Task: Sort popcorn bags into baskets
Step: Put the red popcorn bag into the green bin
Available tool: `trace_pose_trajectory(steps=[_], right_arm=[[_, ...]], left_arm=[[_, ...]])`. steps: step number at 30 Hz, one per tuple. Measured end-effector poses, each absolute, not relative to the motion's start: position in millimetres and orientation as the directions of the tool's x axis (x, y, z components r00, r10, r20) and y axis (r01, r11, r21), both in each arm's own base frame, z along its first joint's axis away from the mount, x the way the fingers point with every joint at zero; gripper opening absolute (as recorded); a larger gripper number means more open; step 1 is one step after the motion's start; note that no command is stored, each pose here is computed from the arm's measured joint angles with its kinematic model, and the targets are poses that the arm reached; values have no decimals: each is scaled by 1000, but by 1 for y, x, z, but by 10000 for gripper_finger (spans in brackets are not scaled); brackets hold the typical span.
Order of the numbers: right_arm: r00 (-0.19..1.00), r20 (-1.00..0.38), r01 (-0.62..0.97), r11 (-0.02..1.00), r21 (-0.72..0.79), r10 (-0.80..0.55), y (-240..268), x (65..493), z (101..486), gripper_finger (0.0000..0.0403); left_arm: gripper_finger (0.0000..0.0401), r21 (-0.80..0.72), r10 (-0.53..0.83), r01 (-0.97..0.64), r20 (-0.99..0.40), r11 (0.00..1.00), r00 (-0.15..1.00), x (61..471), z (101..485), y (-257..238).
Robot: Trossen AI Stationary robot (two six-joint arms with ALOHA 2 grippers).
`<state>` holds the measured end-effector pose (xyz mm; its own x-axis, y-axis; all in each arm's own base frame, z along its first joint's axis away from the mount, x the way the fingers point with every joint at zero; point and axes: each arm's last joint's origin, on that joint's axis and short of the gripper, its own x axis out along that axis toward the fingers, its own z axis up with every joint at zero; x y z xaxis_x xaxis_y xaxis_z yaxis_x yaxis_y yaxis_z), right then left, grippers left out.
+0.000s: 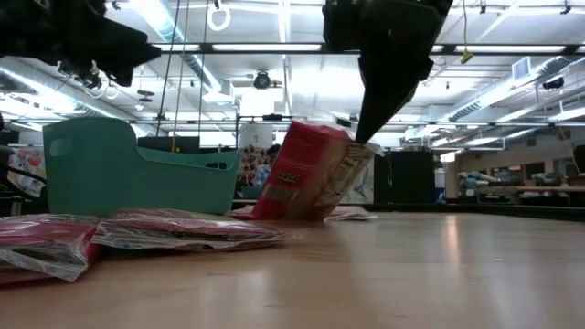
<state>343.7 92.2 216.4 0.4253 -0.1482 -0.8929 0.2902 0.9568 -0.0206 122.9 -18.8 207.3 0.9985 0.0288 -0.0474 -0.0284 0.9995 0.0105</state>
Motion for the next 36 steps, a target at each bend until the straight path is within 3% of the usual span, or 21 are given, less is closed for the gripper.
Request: trace_pose_trajectory(steps=[9, 16, 25, 36], right_arm=[[449, -889, 341, 937, 77, -91, 83, 350, 218, 2], [482, -873, 358, 926, 118, -75, 78, 355, 220, 2], [524, -849, 367, 918, 152, -69, 72, 361, 222, 3], [548, -835, 358, 915, 185, -46, 70, 364, 224, 3]], left_arm=[[197, 98, 38, -14, -246, 995, 969, 160, 191, -27], [237, 106, 45, -13, -301, 994, 953, 178, 175, -30], [234, 122, 13, 29, -328, 992, 945, 201, 173, -46], [233, 291, 128, -3, -411, 957, 903, 250, 168, -70]])
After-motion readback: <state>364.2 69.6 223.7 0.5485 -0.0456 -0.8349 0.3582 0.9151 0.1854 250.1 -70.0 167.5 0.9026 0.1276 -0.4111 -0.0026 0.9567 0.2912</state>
